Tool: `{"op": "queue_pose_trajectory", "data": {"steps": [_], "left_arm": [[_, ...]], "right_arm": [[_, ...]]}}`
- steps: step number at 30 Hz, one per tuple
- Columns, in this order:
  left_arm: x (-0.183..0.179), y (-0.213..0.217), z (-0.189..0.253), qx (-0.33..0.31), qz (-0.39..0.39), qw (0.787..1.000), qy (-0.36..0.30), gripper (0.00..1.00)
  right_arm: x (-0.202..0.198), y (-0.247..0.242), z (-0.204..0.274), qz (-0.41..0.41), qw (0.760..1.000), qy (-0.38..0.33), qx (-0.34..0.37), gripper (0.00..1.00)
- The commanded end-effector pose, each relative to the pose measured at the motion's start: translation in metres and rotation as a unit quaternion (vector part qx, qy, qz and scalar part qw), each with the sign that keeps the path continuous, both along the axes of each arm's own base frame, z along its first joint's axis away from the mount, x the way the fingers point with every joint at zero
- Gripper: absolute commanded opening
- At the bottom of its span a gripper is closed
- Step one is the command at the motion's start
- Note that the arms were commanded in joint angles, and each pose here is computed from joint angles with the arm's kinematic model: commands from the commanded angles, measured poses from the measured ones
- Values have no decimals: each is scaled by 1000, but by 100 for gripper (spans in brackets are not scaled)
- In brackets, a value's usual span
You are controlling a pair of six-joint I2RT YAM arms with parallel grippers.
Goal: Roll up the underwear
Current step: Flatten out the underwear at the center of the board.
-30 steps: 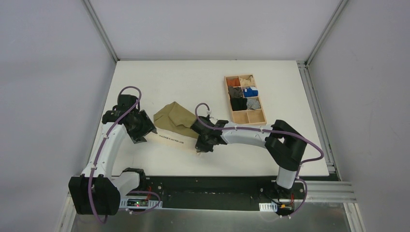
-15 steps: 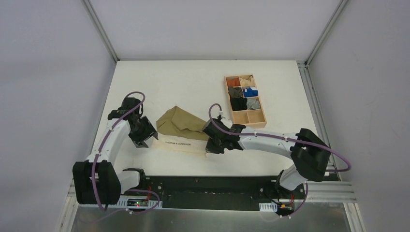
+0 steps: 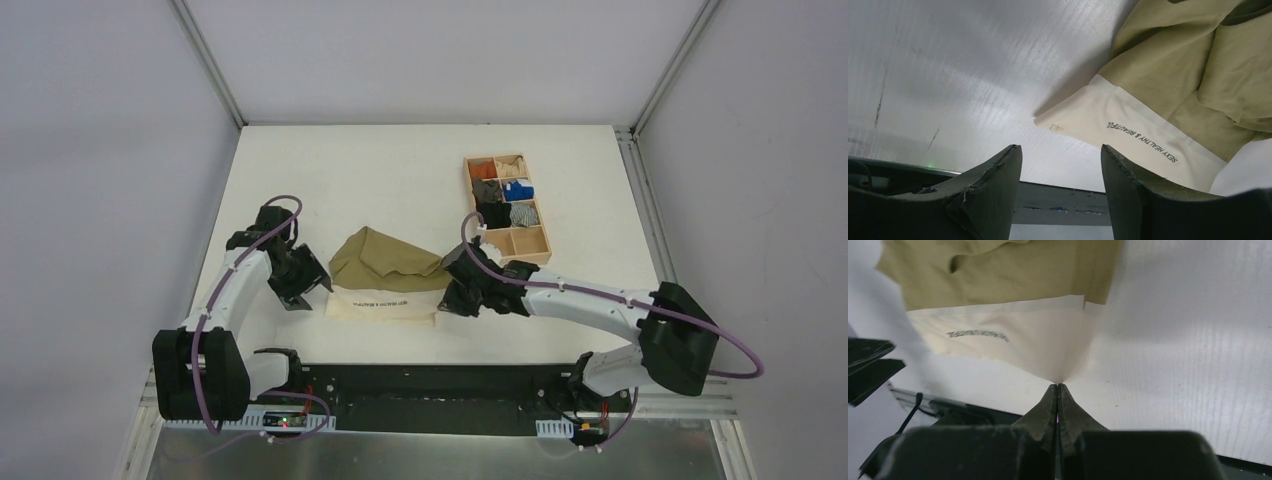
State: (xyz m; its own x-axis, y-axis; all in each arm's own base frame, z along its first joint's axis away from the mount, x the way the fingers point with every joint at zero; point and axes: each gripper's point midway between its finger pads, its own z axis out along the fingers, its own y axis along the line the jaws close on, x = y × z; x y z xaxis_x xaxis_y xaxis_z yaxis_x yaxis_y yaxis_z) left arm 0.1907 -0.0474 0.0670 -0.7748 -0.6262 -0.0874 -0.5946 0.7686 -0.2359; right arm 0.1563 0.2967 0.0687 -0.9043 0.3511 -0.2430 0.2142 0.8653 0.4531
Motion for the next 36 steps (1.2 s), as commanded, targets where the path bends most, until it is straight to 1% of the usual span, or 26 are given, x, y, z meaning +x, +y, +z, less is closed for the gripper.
{"op": "queue_pose_trajectory", "data": {"steps": [1, 3, 5, 6, 9, 14, 16, 19, 21, 25, 29, 32, 36], "left_arm": [[3, -5, 10, -19, 7, 1000, -19, 60], [2, -7, 10, -24, 8, 1000, -17, 60], [-1, -8, 8, -29, 10, 999, -14, 60], [-2, -9, 7, -30, 10, 999, -13, 60], [-7, -10, 5, -34, 10, 999, -12, 60], [-10, -16, 5, -50, 16, 999, -13, 60], [-12, -19, 4, -60, 16, 998, -10, 59], [-16, -25, 3, -75, 16, 997, -6, 58], [-20, -28, 2, -80, 17, 997, -4, 54], [-29, -45, 2, -89, -10, 996, -1, 48], [-41, -55, -4, -71, -25, 997, 10, 47], [-45, -51, -14, -50, -5, 999, 14, 42], [-46, -62, -27, -74, -5, 997, 17, 43]], "right_arm": [[12, 28, 68, 31, 995, -52, 78, 0], [17, 30, 91, 30, 990, -87, 109, 0], [24, 19, 89, 11, 988, -108, 105, 0], [27, 8, 77, -4, 991, -100, 87, 0], [27, -31, 34, -61, 996, -42, 48, 0], [2, -56, -3, -70, 997, 14, 17, 0], [-3, -59, -7, -71, 997, 25, 14, 0], [-2, -59, -4, -75, 997, 17, 22, 0], [1, -57, -1, -72, 997, 11, 21, 0], [4, -50, 0, -66, 997, 13, 23, 0], [7, -44, 1, -63, 997, 15, 29, 0], [8, -42, 2, -62, 998, 14, 29, 0], [7, -42, 3, -60, 998, 13, 31, 0]]}}
